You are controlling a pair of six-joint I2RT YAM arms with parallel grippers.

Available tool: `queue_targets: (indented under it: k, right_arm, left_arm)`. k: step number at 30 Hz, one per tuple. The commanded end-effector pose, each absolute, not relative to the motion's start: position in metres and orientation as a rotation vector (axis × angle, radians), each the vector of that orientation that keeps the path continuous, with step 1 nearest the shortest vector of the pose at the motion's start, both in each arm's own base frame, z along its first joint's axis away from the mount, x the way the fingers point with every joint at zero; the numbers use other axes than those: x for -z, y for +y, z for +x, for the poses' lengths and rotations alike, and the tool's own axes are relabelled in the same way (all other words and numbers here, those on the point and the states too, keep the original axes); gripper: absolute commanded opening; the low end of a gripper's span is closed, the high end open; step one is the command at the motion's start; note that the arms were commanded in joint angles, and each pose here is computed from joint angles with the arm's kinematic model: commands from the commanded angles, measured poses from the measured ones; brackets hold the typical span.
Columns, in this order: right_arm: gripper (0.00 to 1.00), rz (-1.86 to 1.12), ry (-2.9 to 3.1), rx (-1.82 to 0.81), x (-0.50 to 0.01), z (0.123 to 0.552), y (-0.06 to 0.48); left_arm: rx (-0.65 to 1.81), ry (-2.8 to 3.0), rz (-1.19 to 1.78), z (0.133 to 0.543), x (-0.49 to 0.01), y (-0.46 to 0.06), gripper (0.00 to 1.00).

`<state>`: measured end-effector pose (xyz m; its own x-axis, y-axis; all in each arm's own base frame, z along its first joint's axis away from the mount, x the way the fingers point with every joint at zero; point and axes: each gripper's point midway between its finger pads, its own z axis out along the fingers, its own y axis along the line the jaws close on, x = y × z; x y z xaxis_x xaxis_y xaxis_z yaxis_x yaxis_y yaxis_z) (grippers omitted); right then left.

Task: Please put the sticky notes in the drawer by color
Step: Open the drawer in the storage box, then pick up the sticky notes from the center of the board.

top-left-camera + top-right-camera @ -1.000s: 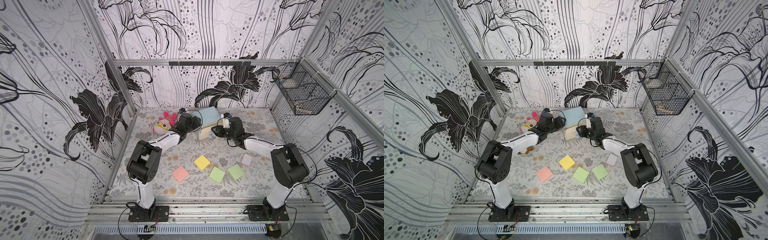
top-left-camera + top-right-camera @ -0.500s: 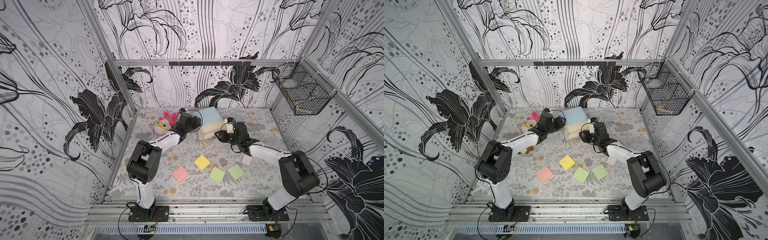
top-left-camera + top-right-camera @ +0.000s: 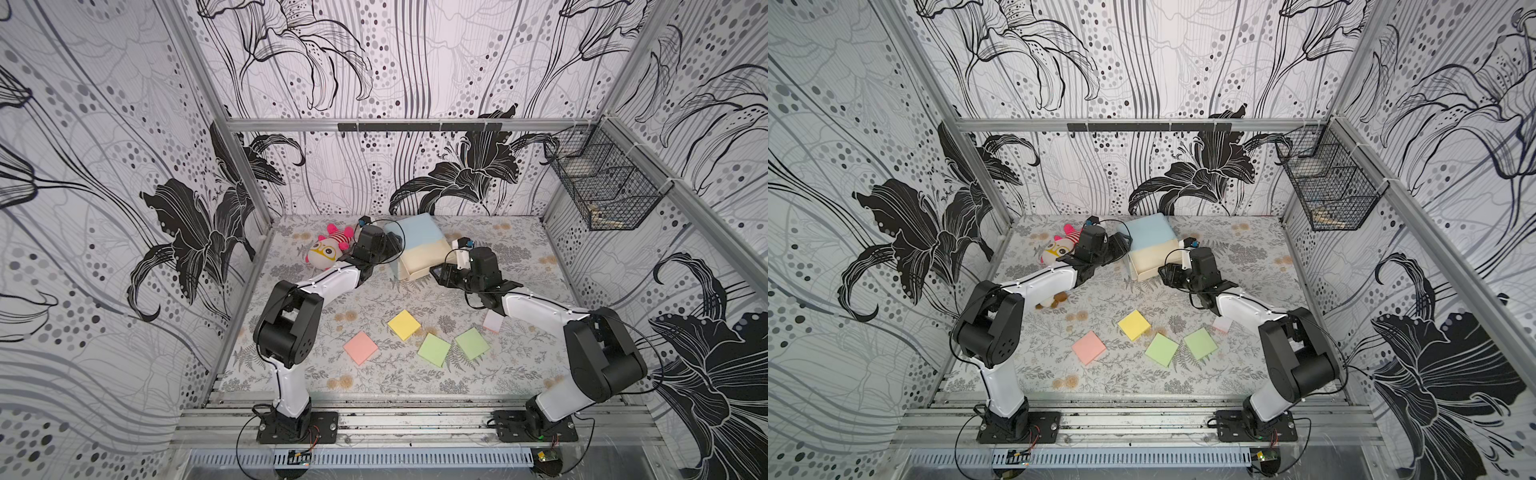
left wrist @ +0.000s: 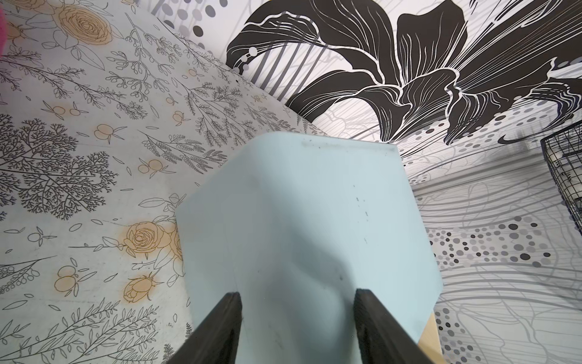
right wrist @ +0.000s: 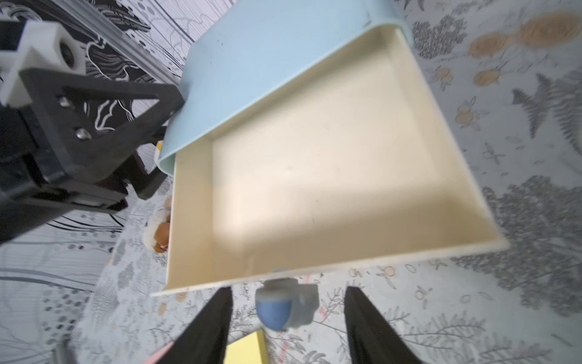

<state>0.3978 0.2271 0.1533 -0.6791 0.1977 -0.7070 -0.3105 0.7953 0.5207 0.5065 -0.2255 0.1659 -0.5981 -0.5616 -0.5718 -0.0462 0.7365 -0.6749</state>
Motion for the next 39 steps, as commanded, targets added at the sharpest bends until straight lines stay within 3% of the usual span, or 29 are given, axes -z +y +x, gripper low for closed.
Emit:
queue_targets:
  k: [1,11,17,21,22,32,39]
  right_arm:
    - [0.72,-0.076,2.145,-0.752,-0.167,0.389,0.214]
    - [0.98,-0.18,2.084,-0.69,-0.184,0.351,0.197]
    - [0.99,-0.259,2.074,-0.687,-0.184,0.335,0.206]
    - [0.99,-0.305,2.056,-0.693,-0.185,0.327,0.214]
    - [0.99,-0.324,2.051,-0.689,-0.185,0.324,0.216]
    - [0.99,-0.585,2.0,-0.647,-0.176,0.3,0.247]
    - [0.99,-0.595,2.02,-0.669,-0.167,0.31,0.261]
  left_arm:
    - [0.734,2.212,-0.464,0.497,-0.137,-0.222,0.62]
    - [0.733,2.1,-0.438,0.495,-0.196,-0.215,0.66]
    - [0.66,1.976,-0.453,0.472,-0.251,-0.189,0.79]
    - [0.551,1.974,-0.438,0.443,-0.259,-0.165,1.0]
    - [0.525,1.975,-0.442,0.434,-0.258,-0.159,0.97]
    - [0.329,2.149,-0.7,0.304,-0.162,-0.085,0.97]
    - [0.446,2.302,-0.891,0.225,-0.084,-0.089,0.99]
